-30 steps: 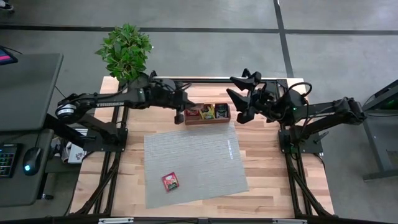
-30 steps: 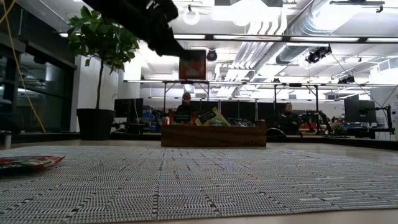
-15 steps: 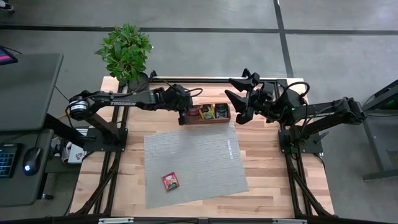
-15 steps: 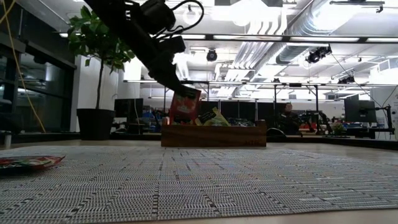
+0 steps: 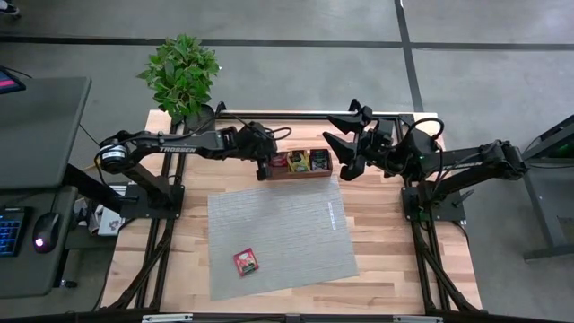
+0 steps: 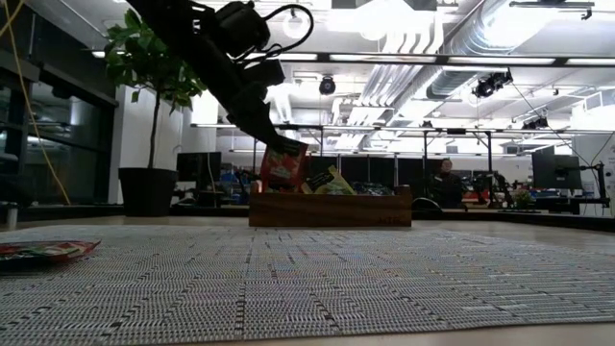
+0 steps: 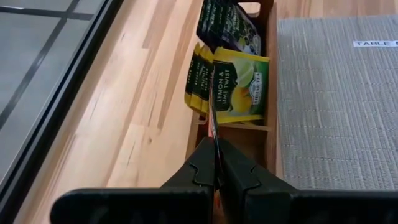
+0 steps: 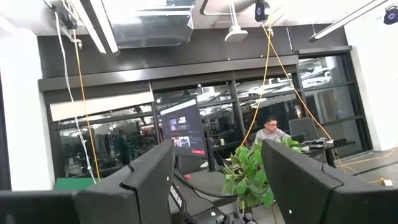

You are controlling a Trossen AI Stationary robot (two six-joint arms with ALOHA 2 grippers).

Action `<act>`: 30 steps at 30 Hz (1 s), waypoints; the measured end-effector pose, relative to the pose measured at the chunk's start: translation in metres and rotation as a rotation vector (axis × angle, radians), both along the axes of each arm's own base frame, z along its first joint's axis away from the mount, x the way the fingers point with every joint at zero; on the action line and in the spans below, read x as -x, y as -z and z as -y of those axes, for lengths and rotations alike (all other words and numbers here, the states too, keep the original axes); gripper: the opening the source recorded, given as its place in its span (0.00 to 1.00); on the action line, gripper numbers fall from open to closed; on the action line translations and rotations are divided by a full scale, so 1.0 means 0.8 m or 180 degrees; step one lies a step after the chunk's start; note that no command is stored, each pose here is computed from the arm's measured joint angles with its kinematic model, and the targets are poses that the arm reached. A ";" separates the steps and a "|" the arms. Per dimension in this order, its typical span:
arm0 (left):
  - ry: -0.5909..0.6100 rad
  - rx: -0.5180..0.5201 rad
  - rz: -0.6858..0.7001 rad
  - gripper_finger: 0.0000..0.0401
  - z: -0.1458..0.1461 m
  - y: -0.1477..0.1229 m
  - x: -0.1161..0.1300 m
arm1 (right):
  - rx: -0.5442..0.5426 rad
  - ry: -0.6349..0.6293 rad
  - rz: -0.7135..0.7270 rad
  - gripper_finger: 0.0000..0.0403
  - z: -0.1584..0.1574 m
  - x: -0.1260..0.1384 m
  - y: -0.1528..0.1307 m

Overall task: Pick & Place Tea
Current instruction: Put the red tea bag into the left section of the wooden organizer

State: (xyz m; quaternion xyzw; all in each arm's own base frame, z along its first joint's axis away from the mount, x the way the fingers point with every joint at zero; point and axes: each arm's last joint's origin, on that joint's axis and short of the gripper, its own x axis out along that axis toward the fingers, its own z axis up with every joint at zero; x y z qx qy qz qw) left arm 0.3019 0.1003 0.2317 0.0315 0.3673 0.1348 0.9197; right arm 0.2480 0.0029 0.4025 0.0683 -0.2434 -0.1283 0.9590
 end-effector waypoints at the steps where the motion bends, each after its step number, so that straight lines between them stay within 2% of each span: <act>1: -0.0001 -0.0001 0.0004 0.00 0.000 0.000 0.000 | 0.0000 0.0000 -0.0002 0.59 0.000 0.000 0.000; 7: -0.0005 0.0003 -0.0016 0.00 0.000 0.002 -0.001 | 0.0007 0.0003 -0.0028 0.59 0.000 -0.001 0.001; 15: 0.0002 0.0083 -0.0139 0.00 -0.003 0.025 -0.011 | 0.0004 0.0000 -0.0029 0.59 0.000 -0.001 0.001; 22: -0.0092 0.0057 -0.0125 0.01 -0.004 0.024 -0.011 | -0.0013 -0.0020 -0.0036 0.59 0.000 -0.001 0.001; 26: -0.0088 0.0059 -0.0123 0.08 -0.004 0.024 -0.011 | -0.0015 -0.0021 -0.0042 0.59 0.000 -0.001 0.002; 30: -0.0047 0.0104 -0.0105 0.20 -0.004 0.024 -0.012 | -0.0015 -0.0022 -0.0048 0.59 0.000 -0.001 0.002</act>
